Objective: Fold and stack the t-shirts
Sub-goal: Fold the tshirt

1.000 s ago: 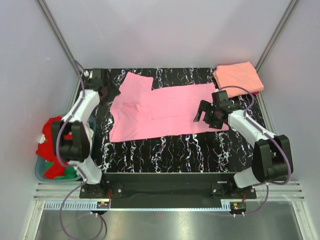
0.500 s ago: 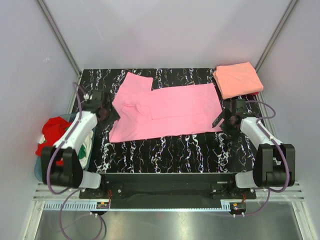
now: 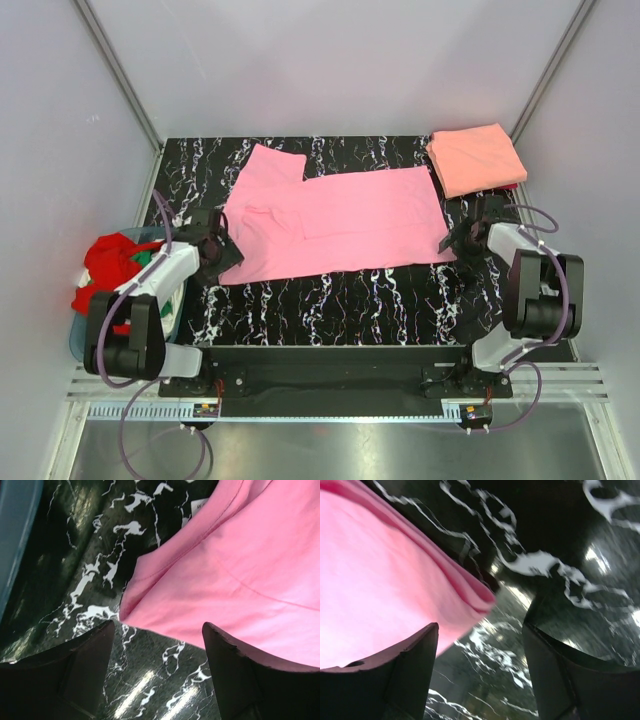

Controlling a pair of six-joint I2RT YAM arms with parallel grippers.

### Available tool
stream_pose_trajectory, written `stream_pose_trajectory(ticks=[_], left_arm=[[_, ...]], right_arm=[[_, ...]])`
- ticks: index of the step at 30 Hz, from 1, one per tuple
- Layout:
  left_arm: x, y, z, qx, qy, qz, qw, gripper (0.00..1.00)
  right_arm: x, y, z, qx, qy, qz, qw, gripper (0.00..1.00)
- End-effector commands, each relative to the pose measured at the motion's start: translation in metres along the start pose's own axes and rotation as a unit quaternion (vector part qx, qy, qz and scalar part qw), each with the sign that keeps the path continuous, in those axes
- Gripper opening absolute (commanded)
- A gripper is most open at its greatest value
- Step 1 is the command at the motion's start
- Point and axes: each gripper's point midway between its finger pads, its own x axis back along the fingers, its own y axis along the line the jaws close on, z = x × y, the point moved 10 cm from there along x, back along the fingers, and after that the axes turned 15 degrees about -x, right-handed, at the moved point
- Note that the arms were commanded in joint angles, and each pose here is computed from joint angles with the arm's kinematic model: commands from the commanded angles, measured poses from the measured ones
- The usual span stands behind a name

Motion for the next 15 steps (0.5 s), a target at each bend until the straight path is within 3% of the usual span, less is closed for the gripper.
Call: stream_pose_trajectory(ticks=[1, 4, 9, 11, 12, 15], left_arm=[[-0.015, -0.003, -0.006, 0.016, -0.021, -0.007, 1.000, 0.77], [-0.026, -0.003, 0.000, 0.019, -0.010, -0.010, 1.000, 0.75], [-0.032, -0.004, 0.010, 0.019, -0.002, -0.012, 1.000, 0.59], [-0.036, -0.006, 0.012, 0.014, -0.005, -0.018, 1.000, 0.42], [-0.037, -0.008, 0.014, 0.011, -0.002, -0.020, 1.000, 0.22], [-0.038, -0.011, 0.013, 0.003, 0.001, -0.028, 1.000, 0.00]], right_arm=[[-0.015, 0.010, -0.010, 0.009, -0.010, -0.011, 1.000, 0.73], [-0.023, 0.011, -0.013, 0.009, -0.007, -0.007, 1.000, 0.59], [-0.026, 0.006, -0.011, 0.010, -0.003, -0.007, 1.000, 0.31], [-0.027, 0.005, -0.010, 0.010, -0.001, -0.007, 1.000, 0.17], [-0.028, 0.005, -0.009, 0.012, 0.001, -0.007, 1.000, 0.12], [-0.025, 0.001, -0.010, 0.016, 0.002, -0.001, 1.000, 0.00]])
